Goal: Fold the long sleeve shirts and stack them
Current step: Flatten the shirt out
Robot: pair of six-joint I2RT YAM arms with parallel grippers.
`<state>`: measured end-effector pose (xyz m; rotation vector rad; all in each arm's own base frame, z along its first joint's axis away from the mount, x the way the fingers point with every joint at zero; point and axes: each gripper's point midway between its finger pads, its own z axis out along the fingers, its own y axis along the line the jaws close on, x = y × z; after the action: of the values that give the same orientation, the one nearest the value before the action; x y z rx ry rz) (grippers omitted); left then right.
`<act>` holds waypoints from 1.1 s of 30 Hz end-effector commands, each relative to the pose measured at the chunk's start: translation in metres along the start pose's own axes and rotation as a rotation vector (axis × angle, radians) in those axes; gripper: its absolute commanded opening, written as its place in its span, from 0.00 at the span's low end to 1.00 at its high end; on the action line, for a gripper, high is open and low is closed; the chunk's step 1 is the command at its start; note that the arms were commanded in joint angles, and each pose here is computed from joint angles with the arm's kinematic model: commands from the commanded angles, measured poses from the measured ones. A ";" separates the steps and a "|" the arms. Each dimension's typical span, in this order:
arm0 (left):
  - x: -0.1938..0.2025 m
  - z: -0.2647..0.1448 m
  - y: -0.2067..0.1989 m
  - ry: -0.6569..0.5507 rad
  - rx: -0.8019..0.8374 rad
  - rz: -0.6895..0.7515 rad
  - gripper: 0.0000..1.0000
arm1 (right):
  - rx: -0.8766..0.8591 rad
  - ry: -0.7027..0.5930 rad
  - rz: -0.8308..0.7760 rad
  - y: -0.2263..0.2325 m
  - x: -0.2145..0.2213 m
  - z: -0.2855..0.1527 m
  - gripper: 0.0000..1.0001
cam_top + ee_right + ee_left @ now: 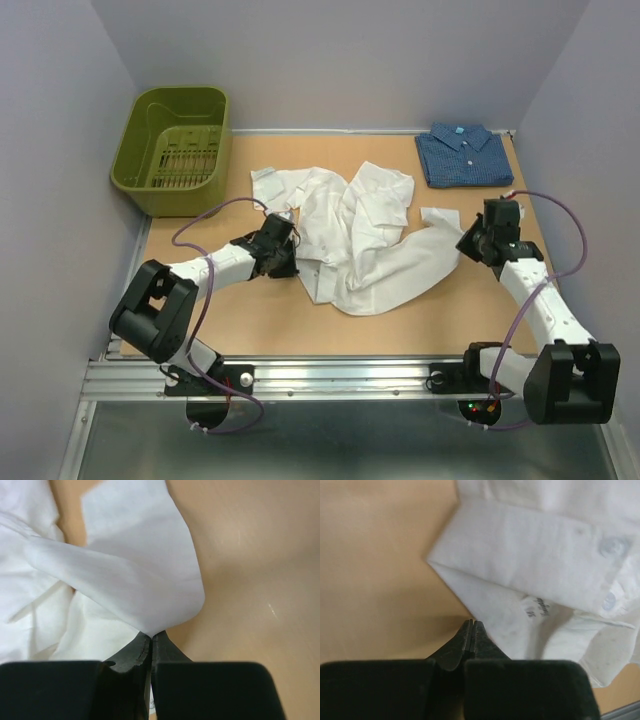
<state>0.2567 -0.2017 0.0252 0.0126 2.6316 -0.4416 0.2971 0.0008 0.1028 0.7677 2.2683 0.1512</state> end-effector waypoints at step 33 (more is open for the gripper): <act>0.015 -0.008 -0.235 -0.001 0.506 0.104 0.66 | -0.167 -0.123 -0.043 0.036 -0.047 -0.064 0.01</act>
<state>0.2115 -0.3926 0.0662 0.3215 2.5273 -0.9319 0.2982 0.0095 0.1900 0.6241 2.1515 0.2406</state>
